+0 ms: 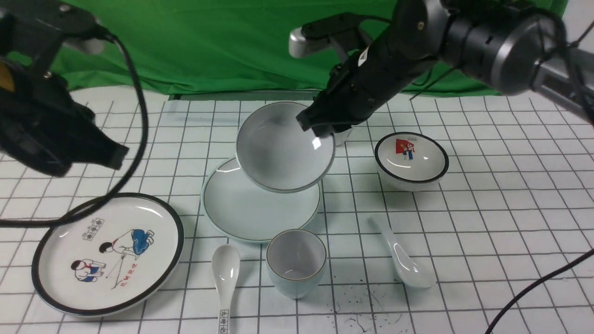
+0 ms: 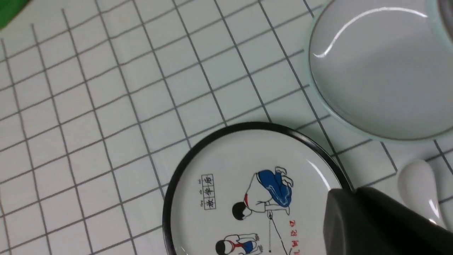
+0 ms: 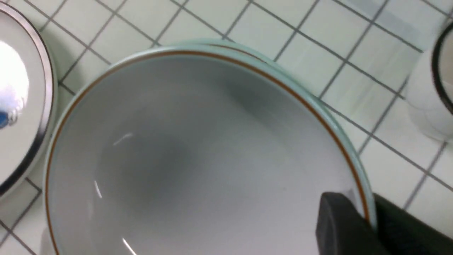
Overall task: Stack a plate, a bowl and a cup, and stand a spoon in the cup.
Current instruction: Use the right arm to put the blue rice bowl into the blue large plate in the middle, then use the right arm to grab a blue teacup, then use the right arm to put the blue teacup into the blue rice bowl in the middle, then use the right arm to grab a blue soup spoon
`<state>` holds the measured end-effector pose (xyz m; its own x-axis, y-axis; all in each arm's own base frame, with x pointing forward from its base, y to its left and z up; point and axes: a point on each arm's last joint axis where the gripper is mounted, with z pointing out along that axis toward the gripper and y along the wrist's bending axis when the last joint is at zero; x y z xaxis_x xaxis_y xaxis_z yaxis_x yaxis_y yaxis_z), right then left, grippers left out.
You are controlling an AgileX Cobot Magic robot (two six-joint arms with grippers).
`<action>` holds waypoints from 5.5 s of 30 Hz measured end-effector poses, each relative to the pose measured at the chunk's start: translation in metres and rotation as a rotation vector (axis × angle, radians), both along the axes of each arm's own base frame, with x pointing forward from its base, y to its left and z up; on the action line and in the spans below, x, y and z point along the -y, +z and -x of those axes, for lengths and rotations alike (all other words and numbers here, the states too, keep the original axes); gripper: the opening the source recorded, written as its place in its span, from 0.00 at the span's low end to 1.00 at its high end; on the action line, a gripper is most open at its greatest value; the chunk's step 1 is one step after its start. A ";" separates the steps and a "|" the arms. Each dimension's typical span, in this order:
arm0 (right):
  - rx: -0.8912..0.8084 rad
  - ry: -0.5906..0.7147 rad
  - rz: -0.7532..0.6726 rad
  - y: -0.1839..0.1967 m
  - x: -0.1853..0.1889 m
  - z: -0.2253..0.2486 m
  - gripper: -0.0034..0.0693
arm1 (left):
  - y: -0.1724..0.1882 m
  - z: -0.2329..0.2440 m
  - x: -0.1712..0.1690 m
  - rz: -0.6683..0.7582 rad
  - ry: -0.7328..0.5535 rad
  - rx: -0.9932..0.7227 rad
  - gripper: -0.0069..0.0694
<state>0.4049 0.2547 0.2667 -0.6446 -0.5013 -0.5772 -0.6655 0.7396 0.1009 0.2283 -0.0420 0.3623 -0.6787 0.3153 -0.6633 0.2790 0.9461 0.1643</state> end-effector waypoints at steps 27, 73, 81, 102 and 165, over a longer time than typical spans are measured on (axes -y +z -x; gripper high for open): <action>-0.144 -0.084 -0.104 -0.070 -0.026 -0.026 0.31 | -0.002 0.007 -0.003 0.037 0.001 0.112 0.05; -0.150 0.302 0.332 -0.057 -0.032 0.094 0.46 | -0.001 0.007 -0.001 0.058 0.000 0.124 0.05; -0.133 0.331 0.333 -0.030 -0.037 0.089 0.17 | -0.001 0.007 -0.001 0.058 0.000 0.124 0.05; 0.022 0.194 0.190 -0.025 -0.070 0.004 0.17 | -0.001 0.007 -0.001 0.063 0.000 0.124 0.05; 0.009 0.034 0.395 0.079 0.048 0.070 0.75 | 0.000 0.006 -0.001 0.065 -0.001 0.135 0.05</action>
<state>0.3347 0.2062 0.3458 -0.6198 -0.7067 -0.3413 -0.6895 0.6980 -0.1931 0.2222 -0.0410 0.3624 -0.5815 0.2691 -0.7678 0.2589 0.9559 0.1389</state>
